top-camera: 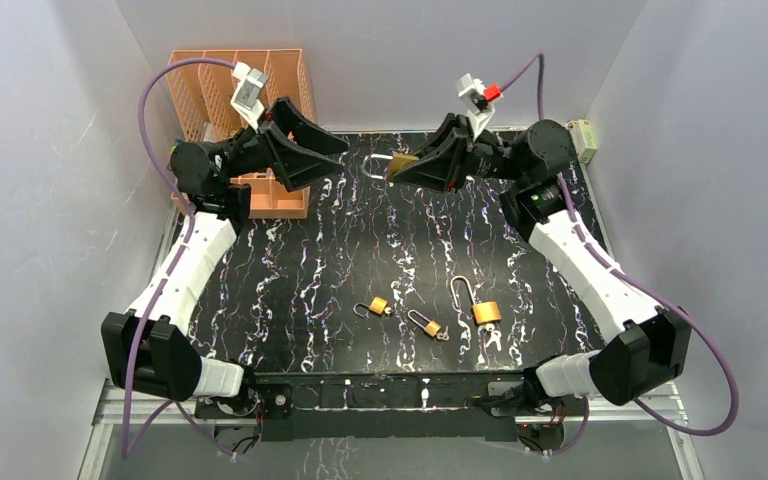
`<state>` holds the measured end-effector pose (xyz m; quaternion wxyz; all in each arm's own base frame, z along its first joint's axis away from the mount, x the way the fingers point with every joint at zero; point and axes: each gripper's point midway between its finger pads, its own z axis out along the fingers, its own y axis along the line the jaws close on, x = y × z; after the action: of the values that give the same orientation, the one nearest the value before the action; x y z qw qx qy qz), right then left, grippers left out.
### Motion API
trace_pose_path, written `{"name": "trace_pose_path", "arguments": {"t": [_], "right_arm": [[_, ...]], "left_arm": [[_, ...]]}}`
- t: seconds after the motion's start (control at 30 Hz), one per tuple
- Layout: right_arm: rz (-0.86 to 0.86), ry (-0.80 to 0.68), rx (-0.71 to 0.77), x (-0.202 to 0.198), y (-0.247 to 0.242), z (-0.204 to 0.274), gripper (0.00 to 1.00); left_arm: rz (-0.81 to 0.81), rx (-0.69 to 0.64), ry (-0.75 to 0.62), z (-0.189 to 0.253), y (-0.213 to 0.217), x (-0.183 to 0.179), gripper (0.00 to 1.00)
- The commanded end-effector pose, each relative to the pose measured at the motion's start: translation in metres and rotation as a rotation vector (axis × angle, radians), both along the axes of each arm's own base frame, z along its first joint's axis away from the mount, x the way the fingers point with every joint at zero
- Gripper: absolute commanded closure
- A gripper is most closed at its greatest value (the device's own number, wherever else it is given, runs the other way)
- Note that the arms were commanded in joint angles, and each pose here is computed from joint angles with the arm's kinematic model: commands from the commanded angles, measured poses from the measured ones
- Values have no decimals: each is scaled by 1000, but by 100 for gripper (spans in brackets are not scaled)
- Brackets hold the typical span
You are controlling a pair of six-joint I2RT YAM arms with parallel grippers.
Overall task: Lock with the key
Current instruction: Lock the lock.
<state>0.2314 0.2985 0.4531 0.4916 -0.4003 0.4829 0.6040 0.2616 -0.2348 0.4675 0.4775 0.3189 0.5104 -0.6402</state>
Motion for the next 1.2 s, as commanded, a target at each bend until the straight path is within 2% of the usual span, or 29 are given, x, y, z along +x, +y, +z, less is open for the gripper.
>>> {"name": "trace_pose_path", "arguments": {"t": [0.0, 0.07, 0.2, 0.43, 0.5, 0.53, 0.57, 0.63, 0.67, 1.17], "right_arm": [[129, -26, -3, -20, 0, 14, 100], [130, -16, -5, -16, 2, 14, 100], [122, -11, 2, -11, 4, 15, 100], [105, -13, 27, -7, 5, 18, 100], [107, -10, 31, -6, 6, 18, 100], [108, -8, 31, -5, 7, 18, 100], [109, -8, 31, -5, 7, 18, 100], [109, -6, 30, -4, 7, 18, 100], [110, -4, 29, -3, 7, 17, 100], [105, 31, 29, 3, 11, 16, 100]], "left_arm": [[-48, 7, -64, 9, -2, -19, 31], [-67, 9, -63, 9, -7, -20, 32], [-110, 17, -66, 7, -17, -25, 43], [-139, 39, -60, -5, -21, -29, 47], [-140, 41, -59, -7, -21, -29, 51], [-139, 42, -59, -8, -21, -29, 55], [-139, 42, -60, -8, -21, -29, 63], [-137, 39, -57, -8, -22, -28, 94], [-135, 38, -54, -8, -22, -27, 100], [-148, 29, -32, -14, -32, -23, 100]]}}
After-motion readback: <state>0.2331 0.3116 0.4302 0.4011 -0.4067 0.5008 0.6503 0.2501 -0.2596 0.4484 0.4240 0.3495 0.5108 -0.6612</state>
